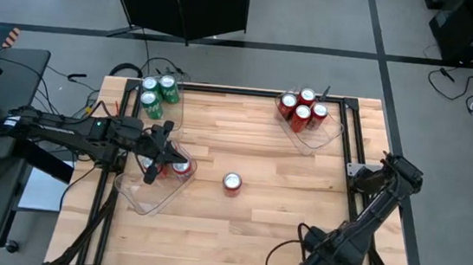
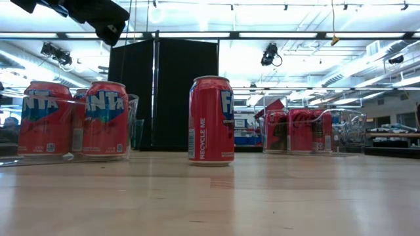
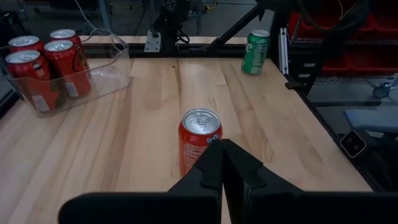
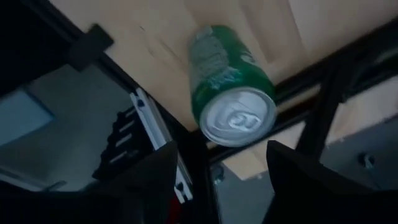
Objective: Sort soda cans
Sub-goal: Put the green soda can into the top left transparent bin
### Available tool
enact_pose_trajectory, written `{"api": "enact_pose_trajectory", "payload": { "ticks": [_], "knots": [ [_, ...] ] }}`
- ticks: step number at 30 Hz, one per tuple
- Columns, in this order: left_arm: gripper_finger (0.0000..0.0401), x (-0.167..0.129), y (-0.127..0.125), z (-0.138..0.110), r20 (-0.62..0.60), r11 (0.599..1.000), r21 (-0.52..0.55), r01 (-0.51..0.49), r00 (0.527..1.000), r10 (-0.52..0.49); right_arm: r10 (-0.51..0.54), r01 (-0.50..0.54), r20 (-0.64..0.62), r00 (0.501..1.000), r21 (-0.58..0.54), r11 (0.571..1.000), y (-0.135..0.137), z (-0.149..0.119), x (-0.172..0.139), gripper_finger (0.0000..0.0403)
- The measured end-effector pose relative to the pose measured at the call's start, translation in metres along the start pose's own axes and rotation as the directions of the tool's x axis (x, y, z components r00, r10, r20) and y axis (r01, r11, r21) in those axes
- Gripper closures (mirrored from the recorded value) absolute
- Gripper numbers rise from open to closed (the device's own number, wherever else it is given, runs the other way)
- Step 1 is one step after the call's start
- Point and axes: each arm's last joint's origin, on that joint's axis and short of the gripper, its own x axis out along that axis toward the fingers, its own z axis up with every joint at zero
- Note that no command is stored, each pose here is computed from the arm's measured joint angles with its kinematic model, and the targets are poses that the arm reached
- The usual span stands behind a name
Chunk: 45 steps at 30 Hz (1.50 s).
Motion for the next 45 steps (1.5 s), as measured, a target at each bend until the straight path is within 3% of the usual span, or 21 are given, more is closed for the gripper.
{"api": "enact_pose_trajectory", "payload": {
  "ticks": [4,9,13,16,19,23,26,30,33,36,45],
  "knots": [
    [0.0394,0.0,0.0,0.0,-0.001,1.0,-0.004,0.0,1.0,0.0,0.014,-0.013,0.017,1.0,-0.018,1.0,0.002,-0.002,0.001,0.017],
    [0.0394,0.0,0.0,0.0,-0.003,1.0,-0.006,0.0,1.0,0.0,-0.038,0.04,-0.023,0.999,0.132,0.99,-0.003,-0.003,0.001,0.0189],
    [0.0394,0.0,0.0,0.0,-0.002,1.0,-0.006,0.0,1.0,0.0,-0.019,0.035,-0.107,0.994,0.157,0.987,-0.003,-0.005,0.0,0.0242],
    [0.0394,0.0,0.0,0.0,-0.002,1.0,-0.006,0.0,1.0,0.0,-0.024,0.039,-0.107,0.994,0.139,0.989,-0.003,-0.011,0.002,0.0315],
    [0.0394,0.0,0.0,0.0,-0.004,1.0,-0.005,0.0,1.0,0.0,-0.022,0.03,-0.058,0.998,0.138,0.99,-0.006,-0.025,0.002,0.0387],
    [0.0394,0.0,0.0,-0.001,-0.006,1.0,0.007,-0.001,1.0,0.001,0.022,-0.047,0.114,0.993,0.223,0.974,-0.012,-0.045,0.0,0.0398],
    [0.0394,0.0,0.0,-0.001,-0.007,1.0,0.018,0.0,1.0,0.001,0.07,-0.149,0.265,0.962,0.291,0.945,-0.017,-0.056,-0.003,0.04],
    [0.0394,0.0,0.0,-0.001,-0.011,1.0,0.019,0.0,1.0,0.001,0.068,-0.188,0.311,0.948,0.376,0.907,-0.019,-0.067,0.001,0.0399],
    [0.0394,0.0,0.0,-0.001,-0.011,1.0,0.019,0.0,1.0,0.001,0.058,-0.194,0.315,0.947,0.422,0.886,-0.02,-0.07,0.007,0.0382],
    [0.0394,0.0,0.0,-0.001,-0.014,1.0,0.018,-0.001,1.0,0.001,0.051,-0.198,0.322,0.945,0.445,0.873,-0.02,-0.07,0.011,0.0337],
    [0.0394,0.0,0.0,-0.004,-0.037,1.0,0.0,-0.002,0.999,0.002,0.01,-0.178,0.323,0.946,0.497,0.849,-0.022,-0.056,0.019,0.0125]
  ]
}}
